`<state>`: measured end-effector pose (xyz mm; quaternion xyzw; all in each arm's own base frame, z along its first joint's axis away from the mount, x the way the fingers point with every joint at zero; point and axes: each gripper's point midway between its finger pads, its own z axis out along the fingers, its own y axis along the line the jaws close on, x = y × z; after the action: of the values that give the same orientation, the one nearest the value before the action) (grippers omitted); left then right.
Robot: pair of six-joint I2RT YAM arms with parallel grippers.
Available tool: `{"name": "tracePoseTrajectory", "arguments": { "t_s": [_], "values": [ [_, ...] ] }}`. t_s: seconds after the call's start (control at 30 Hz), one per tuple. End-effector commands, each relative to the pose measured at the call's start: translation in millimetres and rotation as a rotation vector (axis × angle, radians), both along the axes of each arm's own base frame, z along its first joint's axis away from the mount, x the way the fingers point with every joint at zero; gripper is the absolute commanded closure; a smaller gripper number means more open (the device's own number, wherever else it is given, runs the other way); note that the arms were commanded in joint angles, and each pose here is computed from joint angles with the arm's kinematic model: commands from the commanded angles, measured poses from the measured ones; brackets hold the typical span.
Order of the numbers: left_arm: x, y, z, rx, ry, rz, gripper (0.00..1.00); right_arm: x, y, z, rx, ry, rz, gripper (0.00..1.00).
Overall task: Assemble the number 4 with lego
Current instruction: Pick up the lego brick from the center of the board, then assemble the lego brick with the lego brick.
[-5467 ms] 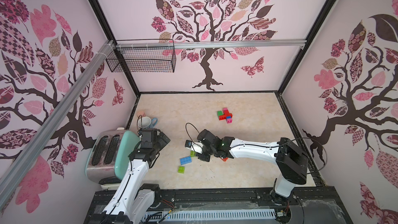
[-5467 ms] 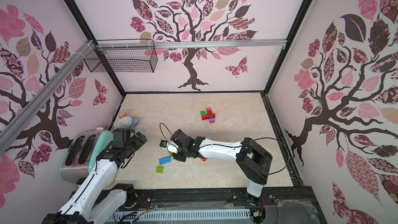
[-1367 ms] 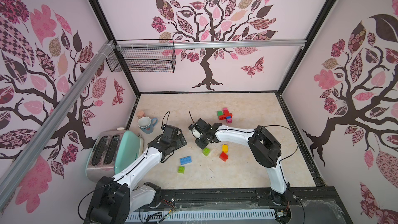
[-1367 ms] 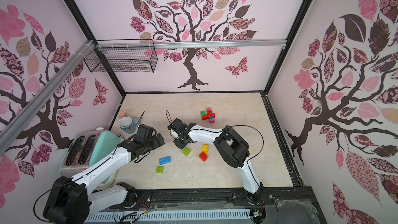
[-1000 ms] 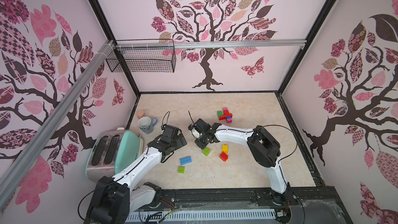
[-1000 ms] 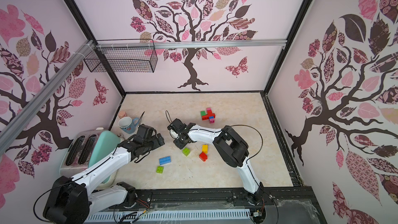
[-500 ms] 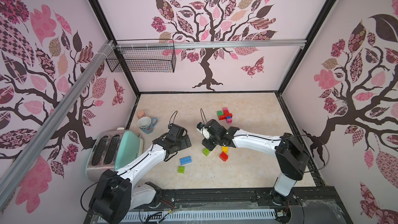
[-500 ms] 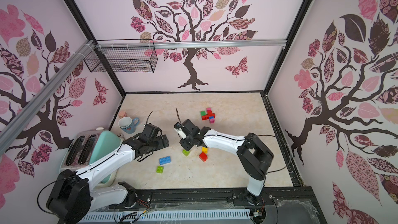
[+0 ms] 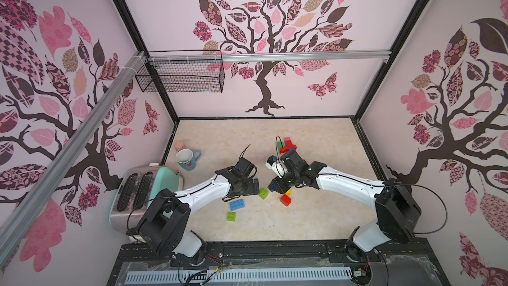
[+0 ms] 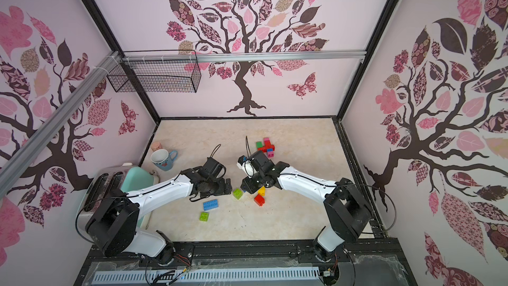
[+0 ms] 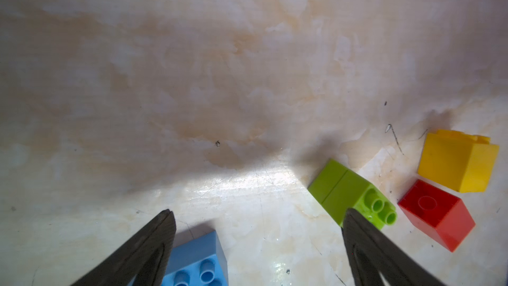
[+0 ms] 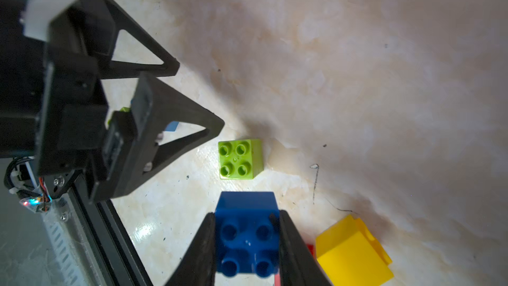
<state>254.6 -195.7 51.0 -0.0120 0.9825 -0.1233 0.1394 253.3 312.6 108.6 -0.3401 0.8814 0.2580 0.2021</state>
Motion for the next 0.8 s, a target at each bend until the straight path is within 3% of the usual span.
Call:
{"name": "tracePoseTrajectory", "arguments": {
  "t_s": [0.0, 0.77],
  "values": [
    [10.1, -13.5, 13.4, -0.033, -0.019, -0.031, 0.02, -0.9, 12.9, -1.2, 0.001, 0.035, 0.07, 1.0],
    [2.3, -1.8, -8.2, 0.029, 0.03, -0.017, 0.02, 3.9, 20.7, -50.8, -0.12, 0.09, 0.129, 1.0]
  ]
}}
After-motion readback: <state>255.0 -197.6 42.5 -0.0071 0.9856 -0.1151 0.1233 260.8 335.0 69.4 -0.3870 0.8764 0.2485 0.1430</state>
